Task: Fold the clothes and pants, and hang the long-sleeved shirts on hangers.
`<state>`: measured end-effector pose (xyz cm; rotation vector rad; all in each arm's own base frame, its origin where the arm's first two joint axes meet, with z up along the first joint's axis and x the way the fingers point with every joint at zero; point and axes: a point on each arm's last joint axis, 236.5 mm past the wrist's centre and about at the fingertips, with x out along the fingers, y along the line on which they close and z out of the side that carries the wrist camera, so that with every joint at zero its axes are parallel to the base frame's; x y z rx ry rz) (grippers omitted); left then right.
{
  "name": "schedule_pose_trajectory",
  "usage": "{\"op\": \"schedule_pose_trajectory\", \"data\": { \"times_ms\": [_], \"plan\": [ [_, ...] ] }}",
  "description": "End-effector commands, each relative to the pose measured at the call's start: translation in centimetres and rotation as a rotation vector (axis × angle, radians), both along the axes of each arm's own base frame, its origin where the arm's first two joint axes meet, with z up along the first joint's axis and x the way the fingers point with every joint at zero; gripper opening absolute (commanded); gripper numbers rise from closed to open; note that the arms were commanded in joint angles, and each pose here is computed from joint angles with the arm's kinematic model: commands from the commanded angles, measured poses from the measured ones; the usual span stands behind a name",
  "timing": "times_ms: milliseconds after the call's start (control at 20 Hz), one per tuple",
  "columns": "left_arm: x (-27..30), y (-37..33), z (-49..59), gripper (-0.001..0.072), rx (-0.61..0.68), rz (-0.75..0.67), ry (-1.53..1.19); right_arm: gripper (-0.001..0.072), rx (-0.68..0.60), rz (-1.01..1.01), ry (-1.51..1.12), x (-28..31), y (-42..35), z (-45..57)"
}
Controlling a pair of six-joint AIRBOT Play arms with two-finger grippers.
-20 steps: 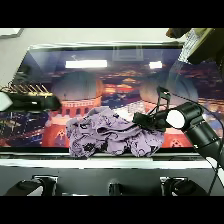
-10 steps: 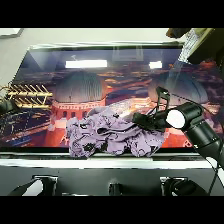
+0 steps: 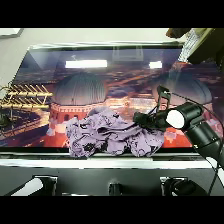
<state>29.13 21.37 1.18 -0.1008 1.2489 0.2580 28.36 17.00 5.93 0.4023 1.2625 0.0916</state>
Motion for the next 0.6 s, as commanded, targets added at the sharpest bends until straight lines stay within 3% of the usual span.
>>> {"op": "schedule_pose_trajectory", "data": {
  "times_ms": [0, 550],
  "plan": [
    [-0.4, 0.5, -3.5, 0.0714, 0.001, -0.068, 0.042, 0.0035, -0.033, -0.002, -0.020, 0.5, -0.7, -0.1],
    [-0.4, 0.5, -8.8, 0.0714, 0.023, -0.310, 0.122, 0.0035, -0.046, -0.002, -0.002, 0.1, -1.0, -0.3]
  ]
}}
